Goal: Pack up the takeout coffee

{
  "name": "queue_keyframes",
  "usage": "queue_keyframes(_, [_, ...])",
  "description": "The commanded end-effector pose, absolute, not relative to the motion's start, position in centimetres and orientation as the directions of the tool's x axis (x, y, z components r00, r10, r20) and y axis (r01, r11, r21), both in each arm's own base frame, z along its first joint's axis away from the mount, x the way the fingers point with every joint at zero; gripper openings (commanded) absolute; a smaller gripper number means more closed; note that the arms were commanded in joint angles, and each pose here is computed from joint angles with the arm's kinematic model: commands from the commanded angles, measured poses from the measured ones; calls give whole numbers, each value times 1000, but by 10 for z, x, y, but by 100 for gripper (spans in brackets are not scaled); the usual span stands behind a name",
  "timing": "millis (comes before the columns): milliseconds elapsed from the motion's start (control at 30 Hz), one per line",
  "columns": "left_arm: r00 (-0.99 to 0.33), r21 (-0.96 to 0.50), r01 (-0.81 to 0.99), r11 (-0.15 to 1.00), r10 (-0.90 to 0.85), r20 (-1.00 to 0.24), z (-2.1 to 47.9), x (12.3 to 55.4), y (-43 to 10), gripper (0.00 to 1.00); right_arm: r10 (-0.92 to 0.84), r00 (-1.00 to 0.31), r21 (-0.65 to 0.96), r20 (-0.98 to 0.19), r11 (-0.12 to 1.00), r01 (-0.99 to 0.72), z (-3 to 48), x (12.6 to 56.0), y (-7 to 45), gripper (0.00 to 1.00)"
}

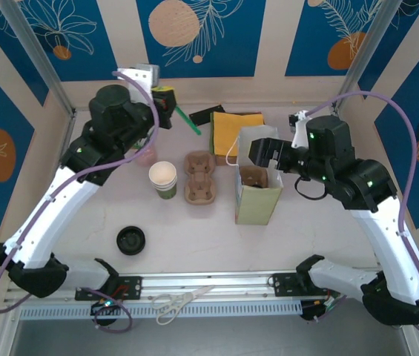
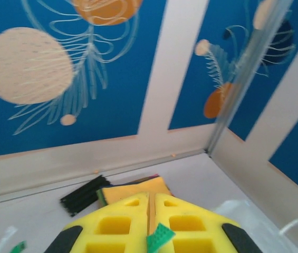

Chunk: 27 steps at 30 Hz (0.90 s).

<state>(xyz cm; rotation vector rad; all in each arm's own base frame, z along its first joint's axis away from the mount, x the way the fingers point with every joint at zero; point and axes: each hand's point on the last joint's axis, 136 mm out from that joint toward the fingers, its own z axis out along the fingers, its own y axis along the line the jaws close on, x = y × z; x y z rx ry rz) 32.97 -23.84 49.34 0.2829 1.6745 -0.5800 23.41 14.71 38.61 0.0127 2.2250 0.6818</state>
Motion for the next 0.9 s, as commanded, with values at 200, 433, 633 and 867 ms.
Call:
queue_keyframes(200, [-60, -76, 651, 755, -49, -997, 523, 296, -323, 8, 291, -683, 464, -670, 882, -81, 364, 219, 113, 99])
queue_keyframes(433, [22, 25, 676, 736, 14, -1000, 528, 288, -360, 7, 322, -675, 464, -663, 885, -34, 354, 209, 98, 99])
queue_keyframes(633, [63, 74, 698, 713, 42, -997, 526, 291, -382, 7, 342, -673, 472, -656, 881, -13, 349, 205, 93, 99])
queue_keyframes(867, [90, 195, 622, 759, 178, -980, 512, 306, -387, 7, 345, -668, 466, -660, 885, -3, 349, 202, 88, 99])
